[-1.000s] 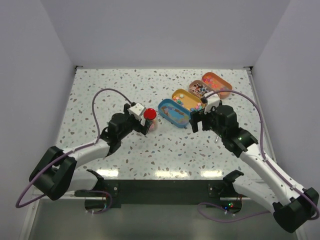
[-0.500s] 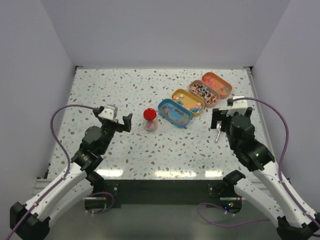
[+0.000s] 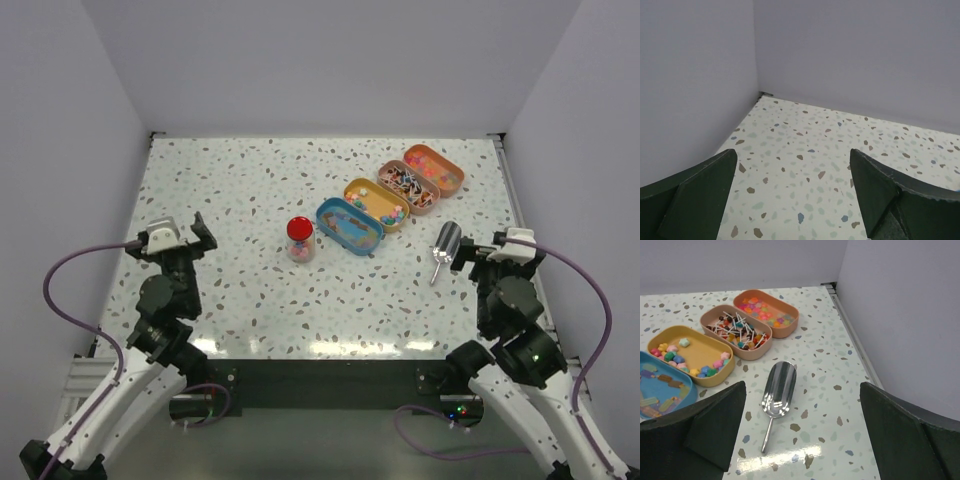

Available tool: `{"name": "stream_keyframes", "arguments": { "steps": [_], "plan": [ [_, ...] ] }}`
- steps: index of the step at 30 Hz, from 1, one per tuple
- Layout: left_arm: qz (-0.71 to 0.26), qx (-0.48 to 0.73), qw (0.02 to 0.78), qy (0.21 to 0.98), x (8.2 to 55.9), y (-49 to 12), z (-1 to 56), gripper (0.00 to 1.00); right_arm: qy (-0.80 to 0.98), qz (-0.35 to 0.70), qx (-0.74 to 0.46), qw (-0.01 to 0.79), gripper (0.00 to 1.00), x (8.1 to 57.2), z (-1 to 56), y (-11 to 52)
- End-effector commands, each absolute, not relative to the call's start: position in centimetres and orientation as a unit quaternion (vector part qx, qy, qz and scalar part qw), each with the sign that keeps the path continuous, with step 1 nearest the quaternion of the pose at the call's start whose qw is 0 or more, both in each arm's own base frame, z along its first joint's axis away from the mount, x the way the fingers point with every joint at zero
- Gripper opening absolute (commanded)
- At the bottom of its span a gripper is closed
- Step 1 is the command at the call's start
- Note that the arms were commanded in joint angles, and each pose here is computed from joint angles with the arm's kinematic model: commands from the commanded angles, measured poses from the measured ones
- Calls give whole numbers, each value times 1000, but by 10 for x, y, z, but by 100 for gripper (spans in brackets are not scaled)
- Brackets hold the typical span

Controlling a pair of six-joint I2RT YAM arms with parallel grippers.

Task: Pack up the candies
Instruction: Reset both arms

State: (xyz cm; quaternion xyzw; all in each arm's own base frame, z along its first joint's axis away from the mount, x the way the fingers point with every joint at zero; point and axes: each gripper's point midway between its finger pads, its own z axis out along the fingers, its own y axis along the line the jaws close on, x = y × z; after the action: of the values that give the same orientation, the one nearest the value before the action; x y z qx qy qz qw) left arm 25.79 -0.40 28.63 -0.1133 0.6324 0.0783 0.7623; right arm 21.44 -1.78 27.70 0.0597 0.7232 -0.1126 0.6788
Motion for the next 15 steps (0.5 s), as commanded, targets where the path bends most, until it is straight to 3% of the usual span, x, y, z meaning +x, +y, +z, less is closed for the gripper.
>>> {"name": "stream_keyframes", "arguments": {
  "steps": [1, 15],
  "plan": [
    [74, -186, 782, 591, 250, 22, 299, 100, 693, -123, 78, 706, 99, 212, 290, -27],
    [52, -212, 773, 595, 266, 33, 294, 100, 693, -105, 41, 712, 99, 213, 291, -16]
  ]
}}
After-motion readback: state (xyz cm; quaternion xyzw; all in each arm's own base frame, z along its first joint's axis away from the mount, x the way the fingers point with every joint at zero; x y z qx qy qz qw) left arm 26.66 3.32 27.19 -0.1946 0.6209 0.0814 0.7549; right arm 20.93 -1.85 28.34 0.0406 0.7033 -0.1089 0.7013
